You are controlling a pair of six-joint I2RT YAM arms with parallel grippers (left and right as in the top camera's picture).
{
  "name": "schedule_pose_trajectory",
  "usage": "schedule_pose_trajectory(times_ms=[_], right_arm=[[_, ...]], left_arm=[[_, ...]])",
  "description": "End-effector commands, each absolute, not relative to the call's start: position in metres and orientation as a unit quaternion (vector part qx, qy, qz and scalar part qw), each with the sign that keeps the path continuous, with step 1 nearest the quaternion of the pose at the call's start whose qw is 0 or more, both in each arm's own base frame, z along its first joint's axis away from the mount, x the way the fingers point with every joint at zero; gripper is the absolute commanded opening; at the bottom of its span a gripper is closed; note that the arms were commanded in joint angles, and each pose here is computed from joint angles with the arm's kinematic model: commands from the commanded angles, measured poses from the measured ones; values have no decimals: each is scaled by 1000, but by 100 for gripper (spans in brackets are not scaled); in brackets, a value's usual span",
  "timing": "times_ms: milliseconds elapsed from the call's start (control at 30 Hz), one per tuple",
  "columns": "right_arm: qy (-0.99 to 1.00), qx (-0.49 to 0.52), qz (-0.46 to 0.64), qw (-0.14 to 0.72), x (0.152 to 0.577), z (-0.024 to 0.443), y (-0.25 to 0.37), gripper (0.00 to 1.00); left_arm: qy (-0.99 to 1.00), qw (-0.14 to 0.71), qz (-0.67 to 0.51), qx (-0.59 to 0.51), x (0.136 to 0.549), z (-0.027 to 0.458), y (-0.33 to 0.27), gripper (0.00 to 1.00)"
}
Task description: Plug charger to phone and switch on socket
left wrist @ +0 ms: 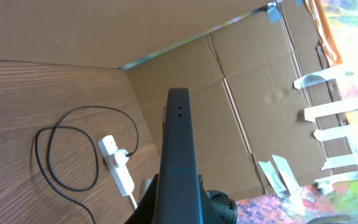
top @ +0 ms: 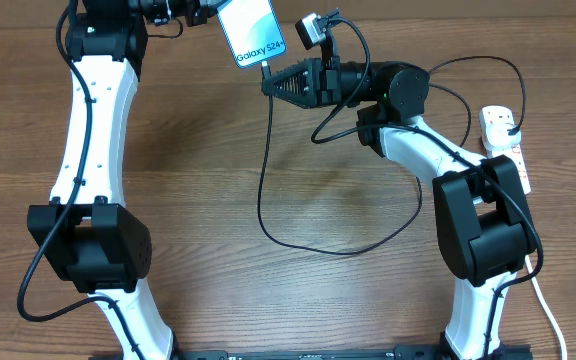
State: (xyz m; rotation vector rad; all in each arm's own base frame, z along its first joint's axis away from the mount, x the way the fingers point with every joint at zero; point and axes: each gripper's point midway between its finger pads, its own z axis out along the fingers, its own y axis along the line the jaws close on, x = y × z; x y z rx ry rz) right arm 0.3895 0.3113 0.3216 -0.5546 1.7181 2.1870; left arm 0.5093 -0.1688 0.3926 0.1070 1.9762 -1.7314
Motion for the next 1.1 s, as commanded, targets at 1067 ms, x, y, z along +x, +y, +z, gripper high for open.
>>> schedule_pose_trajectory(times_ms=[1067], right_arm=[[597, -164, 771, 147, 397, 328, 307, 4]], left_arm=[[705, 203, -668, 129, 474, 403, -193, 8]])
